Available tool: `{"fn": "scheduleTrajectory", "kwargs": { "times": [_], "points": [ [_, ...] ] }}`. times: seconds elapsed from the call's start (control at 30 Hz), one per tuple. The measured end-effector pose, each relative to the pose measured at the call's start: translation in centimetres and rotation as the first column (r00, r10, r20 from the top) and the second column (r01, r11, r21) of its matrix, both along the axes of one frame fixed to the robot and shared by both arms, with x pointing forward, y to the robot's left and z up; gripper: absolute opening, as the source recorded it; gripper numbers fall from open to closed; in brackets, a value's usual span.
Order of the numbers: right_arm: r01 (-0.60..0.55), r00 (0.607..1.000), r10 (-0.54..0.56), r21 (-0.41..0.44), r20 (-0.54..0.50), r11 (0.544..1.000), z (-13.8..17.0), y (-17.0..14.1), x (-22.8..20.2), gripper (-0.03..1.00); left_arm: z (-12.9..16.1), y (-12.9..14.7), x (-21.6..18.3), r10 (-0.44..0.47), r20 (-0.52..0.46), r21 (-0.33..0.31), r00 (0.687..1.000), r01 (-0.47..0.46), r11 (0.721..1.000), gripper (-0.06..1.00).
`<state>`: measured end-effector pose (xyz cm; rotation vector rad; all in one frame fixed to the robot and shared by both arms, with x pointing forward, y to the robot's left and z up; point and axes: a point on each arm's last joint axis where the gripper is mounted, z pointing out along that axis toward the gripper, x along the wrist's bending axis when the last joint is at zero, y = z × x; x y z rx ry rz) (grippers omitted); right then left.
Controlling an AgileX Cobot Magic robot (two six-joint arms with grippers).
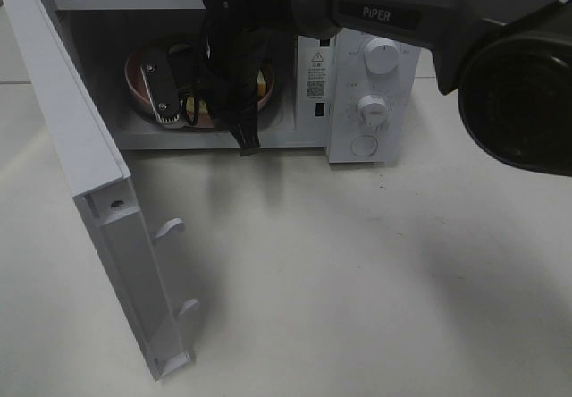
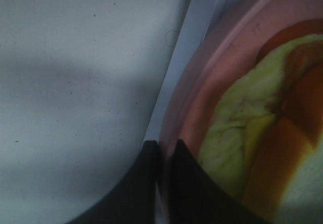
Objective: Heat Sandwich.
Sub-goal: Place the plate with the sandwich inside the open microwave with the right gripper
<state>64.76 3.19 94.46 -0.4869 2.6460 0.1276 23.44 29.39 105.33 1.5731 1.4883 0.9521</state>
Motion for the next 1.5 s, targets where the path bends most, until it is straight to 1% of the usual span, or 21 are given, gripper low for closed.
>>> {"fn": "scheduleTrajectory", "kwargs": {
  "times": [0.27,0.43,0.5,0.53,0.6,0.63,0.67,0.7,0.73,0.77,0.8,0.83,0.9,1.0,1.2,1.4,1.5],
  "points": [
    [0.022,1.0,-0.022,0.004,-0.001,1.0,0.0,-0.61,0.5,0.07,0.0,0.02,0.0,0.001,0.0,0.002,1.0,-0.001,1.0,0.99],
    [0.021,1.0,-0.021,0.012,0.008,1.0,0.07,-0.54,0.57,0.14,0.0,0.02,0.0,0.002,0.0,0.002,1.0,-0.002,1.0,0.99],
    [0.021,1.0,-0.021,0.022,0.017,1.0,0.17,-0.46,0.65,0.26,0.0,0.02,0.0,0.002,0.0,0.002,1.0,-0.002,1.0,0.99],
    [0.021,1.0,-0.021,0.022,0.017,1.0,0.17,-0.46,0.65,0.26,0.0,0.02,0.0,0.002,0.0,0.002,1.0,-0.002,1.0,0.99],
    [0.038,0.999,-0.039,0.04,0.022,0.998,0.25,-0.38,0.73,0.36,0.0,0.02,0.0,0.002,0.0,0.002,1.0,-0.002,1.0,0.99],
    [0.052,0.998,-0.053,0.051,0.023,0.997,0.28,-0.35,0.76,0.49,0.0,0.02,0.0,0.002,0.0,0.002,1.0,-0.002,1.0,0.99],
    [0.063,0.998,-0.065,0.061,0.024,0.996,0.3,-0.31,0.79,0.54,0.0,0.02,0.0,0.002,0.0,0.002,1.0,-0.002,1.0,0.99],
    [0.063,0.998,-0.065,0.061,0.024,0.996,0.3,-0.31,0.79,0.54,0.0,0.02,0.0,0.002,0.0,0.002,1.0,-0.002,1.0,0.99],
    [0.077,0.997,-0.079,0.074,0.025,0.994,0.33,-0.27,0.83,0.61,0.0,0.02,0.0,0.002,0.0,0.002,1.0,-0.002,1.0,0.99],
    [0.112,0.993,-0.114,0.094,0.018,0.989,0.35,-0.25,0.86,0.72,0.0,0.02,0.0,0.002,0.0,0.002,1.0,-0.002,1.0,0.99],
    [0.126,0.992,-0.128,0.103,0.015,0.987,0.36,-0.24,0.87,0.76,0.0,0.02,0.0,0.002,0.0,0.002,1.0,-0.002,1.0,0.99],
    [0.126,0.992,-0.128,0.103,0.015,0.987,0.36,-0.24,0.87,0.76,0.0,0.02,0.0,0.002,0.0,0.002,1.0,-0.002,1.0,0.99],
    [0.148,0.989,-0.15,0.117,0.011,0.982,0.37,-0.21,0.89,0.82,0.0,0.02,0.0,0.002,0.0,0.002,1.0,-0.002,1.0,0.99],
    [0.157,0.987,-0.16,0.125,0.01,0.98,0.39,-0.19,0.91,0.83,0.0,0.02,0.0,0.002,0.0,0.002,1.0,-0.002,1.0,0.99],
    [0.168,0.985,-0.172,0.14,0.012,0.976,0.41,-0.14,0.95,0.82,0.0,0.02,0.0,0.002,0.0,0.002,1.0,-0.002,1.0,0.99],
    [0.152,0.987,-0.159,0.16,0.029,0.975,-0.08,-0.35,0.59,0.81,0.0,0.02,0.0,0.002,0.0,0.002,1.0,-0.002,1.0,0.99],
    [0.145,0.988,-0.152,0.156,0.033,0.977,-0.36,-0.67,0.22,0.8,0.0,0.02,0.0,0.002,0.0,0.002,1.0,-0.002,1.0,0.99]
  ]
}}
